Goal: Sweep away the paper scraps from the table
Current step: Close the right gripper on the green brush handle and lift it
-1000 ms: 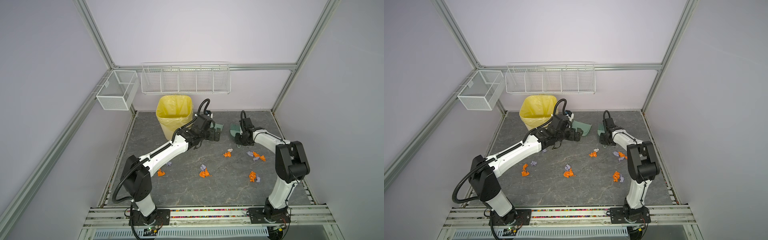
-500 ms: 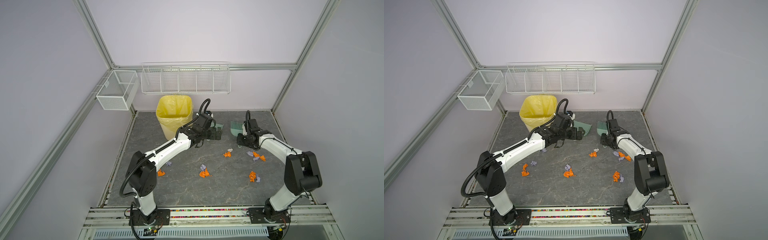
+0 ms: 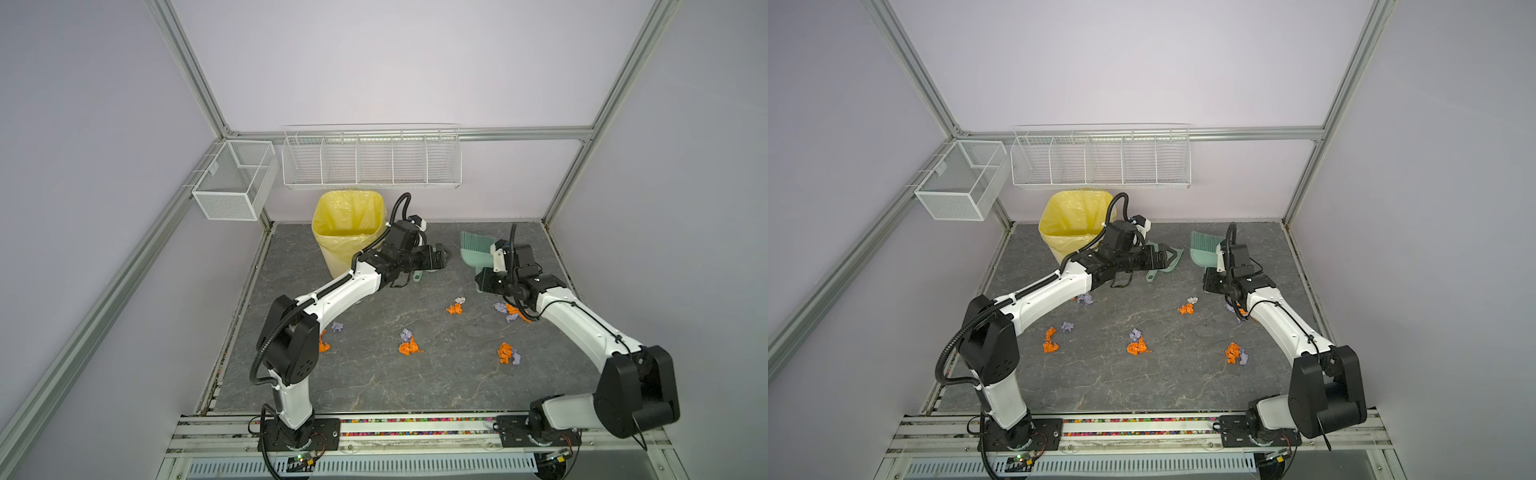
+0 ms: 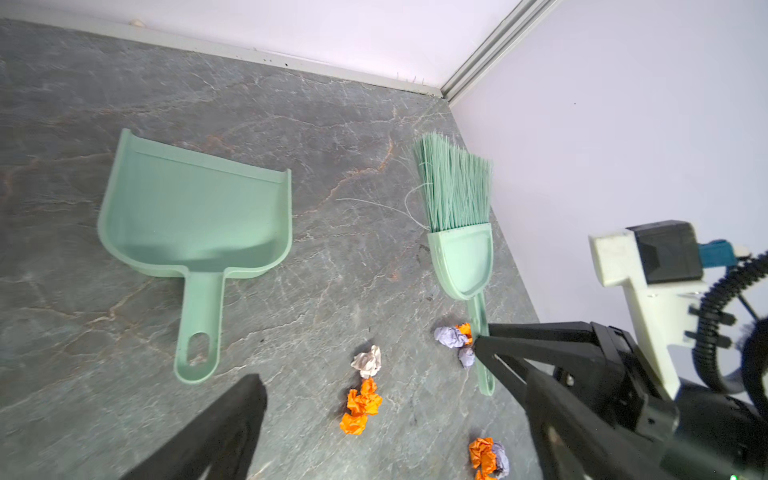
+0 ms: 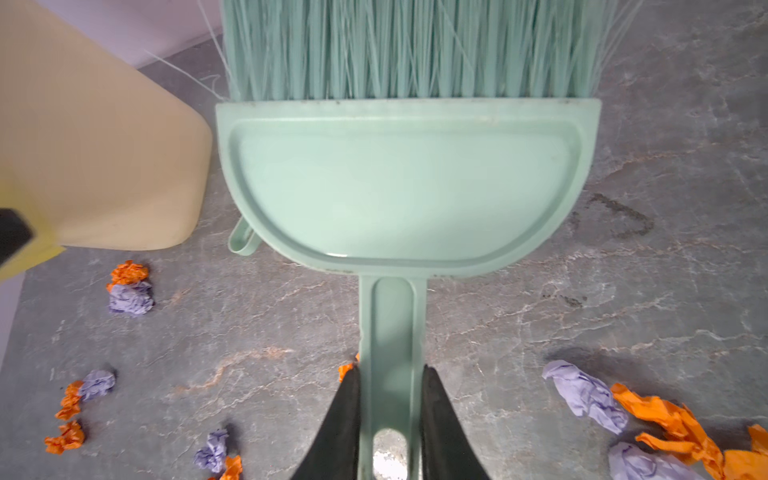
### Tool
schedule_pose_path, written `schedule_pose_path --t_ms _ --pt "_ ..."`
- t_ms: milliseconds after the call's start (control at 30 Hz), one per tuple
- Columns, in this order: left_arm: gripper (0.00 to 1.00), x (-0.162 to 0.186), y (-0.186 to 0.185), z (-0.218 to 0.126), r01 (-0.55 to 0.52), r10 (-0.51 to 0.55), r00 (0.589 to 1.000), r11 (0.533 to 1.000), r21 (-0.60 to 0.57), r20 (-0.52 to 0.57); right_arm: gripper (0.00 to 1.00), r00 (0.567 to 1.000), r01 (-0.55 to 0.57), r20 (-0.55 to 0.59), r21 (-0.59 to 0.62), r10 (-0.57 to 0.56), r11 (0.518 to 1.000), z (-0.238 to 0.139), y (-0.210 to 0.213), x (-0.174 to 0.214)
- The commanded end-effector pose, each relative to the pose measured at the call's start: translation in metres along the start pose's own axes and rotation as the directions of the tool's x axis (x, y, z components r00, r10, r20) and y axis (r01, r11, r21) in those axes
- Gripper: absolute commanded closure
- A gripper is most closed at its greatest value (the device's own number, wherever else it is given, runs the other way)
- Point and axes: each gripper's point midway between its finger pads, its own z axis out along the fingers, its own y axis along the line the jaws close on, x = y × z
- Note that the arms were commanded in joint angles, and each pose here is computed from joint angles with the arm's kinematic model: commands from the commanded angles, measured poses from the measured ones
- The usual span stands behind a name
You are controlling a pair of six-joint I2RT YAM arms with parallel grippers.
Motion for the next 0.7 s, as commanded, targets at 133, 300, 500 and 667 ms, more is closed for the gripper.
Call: schedule_pose_path --t_ms 133,300,500,667 --pt "0.13 -0.003 -0.025 0.016 0.051 -0.050 0.999 0.985 0.168 -0.015 0.93 0.998 0.056 0.043 -0.089 -0.052 0.994 -0.011 0.021 0.000" --pt "0.19 -0.004 -0.032 0.022 0.059 -0.055 0.998 0.977 0.206 -0.024 0.93 0.996 0.071 0.056 -0.124 -0.065 0.990 -0.014 0.031 -0.001" --pt "0.29 -0.008 -0.034 0.028 0.066 -0.064 0.998 0.972 0.225 -0.017 0.93 0.995 0.083 0.063 -0.150 -0.074 0.985 -0.016 0.040 -0.002" --pt "0.36 -0.010 -0.037 0.032 0.083 -0.083 0.996 0.965 0.250 -0.009 0.93 0.995 0.089 0.062 -0.162 -0.080 0.983 -0.016 0.047 0.002"
